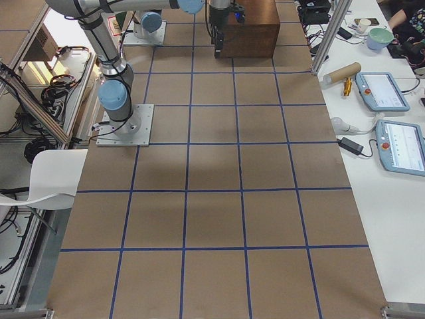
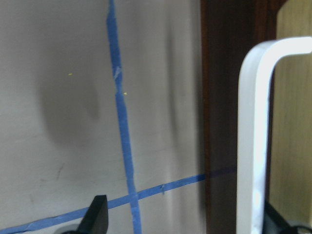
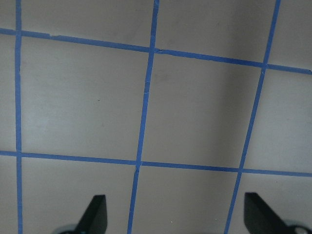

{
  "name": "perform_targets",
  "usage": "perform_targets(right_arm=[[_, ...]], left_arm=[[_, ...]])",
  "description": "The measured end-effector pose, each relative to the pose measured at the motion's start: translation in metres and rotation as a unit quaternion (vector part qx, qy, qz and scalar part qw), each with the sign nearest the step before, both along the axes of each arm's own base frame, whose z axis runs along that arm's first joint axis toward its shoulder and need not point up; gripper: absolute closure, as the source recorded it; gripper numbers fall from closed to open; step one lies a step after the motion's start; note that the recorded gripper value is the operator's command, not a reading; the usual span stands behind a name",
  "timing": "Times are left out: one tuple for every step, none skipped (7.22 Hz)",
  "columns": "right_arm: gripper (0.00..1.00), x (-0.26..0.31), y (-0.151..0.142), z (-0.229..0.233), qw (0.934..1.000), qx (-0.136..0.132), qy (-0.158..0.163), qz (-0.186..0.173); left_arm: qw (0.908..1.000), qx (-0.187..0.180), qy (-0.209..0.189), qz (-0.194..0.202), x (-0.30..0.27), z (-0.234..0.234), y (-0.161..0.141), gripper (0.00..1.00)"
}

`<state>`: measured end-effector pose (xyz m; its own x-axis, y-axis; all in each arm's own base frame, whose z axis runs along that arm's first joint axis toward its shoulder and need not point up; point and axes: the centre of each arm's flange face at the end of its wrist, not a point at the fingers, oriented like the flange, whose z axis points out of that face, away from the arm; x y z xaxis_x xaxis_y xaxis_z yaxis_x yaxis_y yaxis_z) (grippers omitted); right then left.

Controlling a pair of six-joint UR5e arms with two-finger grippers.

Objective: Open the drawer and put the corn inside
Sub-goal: 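Pull the drawer open away from the cabinet with the left gripper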

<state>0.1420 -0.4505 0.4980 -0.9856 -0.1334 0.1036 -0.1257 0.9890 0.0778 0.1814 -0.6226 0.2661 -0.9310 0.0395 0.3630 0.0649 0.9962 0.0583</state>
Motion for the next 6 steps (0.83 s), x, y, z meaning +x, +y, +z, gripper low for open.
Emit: perform_targets(right_arm=[[0.0,0.0,0.0,0.0,1.0,0.0,0.0,0.0],[0.0,0.0,0.0,0.0,1.0,0.0,0.0,0.0],[0.0,0.0,0.0,0.0,1.0,0.0,0.0,0.0],[0.0,0.0,0.0,0.0,1.0,0.0,0.0,0.0],[0.0,0.0,0.0,0.0,1.0,0.0,0.0,0.0],[0.0,0.0,0.0,0.0,1.0,0.0,0.0,0.001]], left_arm=[[1.0,-0.001,0.0,0.006,0.01,0.0,0.003,0.0],[0.9999,-0.002,0.0,0.011,0.021,0.0,0.006,0.0],[0.9999,-0.003,0.0,0.015,0.029,0.0,0.009,0.0],[0.9998,-0.004,-0.001,0.02,0.038,0.0,0.012,0.0],[0.9997,-0.005,-0.001,0.026,0.046,0.0,0.015,0.0],[0.9996,-0.006,-0.001,0.029,0.052,0.001,0.017,0.0]])
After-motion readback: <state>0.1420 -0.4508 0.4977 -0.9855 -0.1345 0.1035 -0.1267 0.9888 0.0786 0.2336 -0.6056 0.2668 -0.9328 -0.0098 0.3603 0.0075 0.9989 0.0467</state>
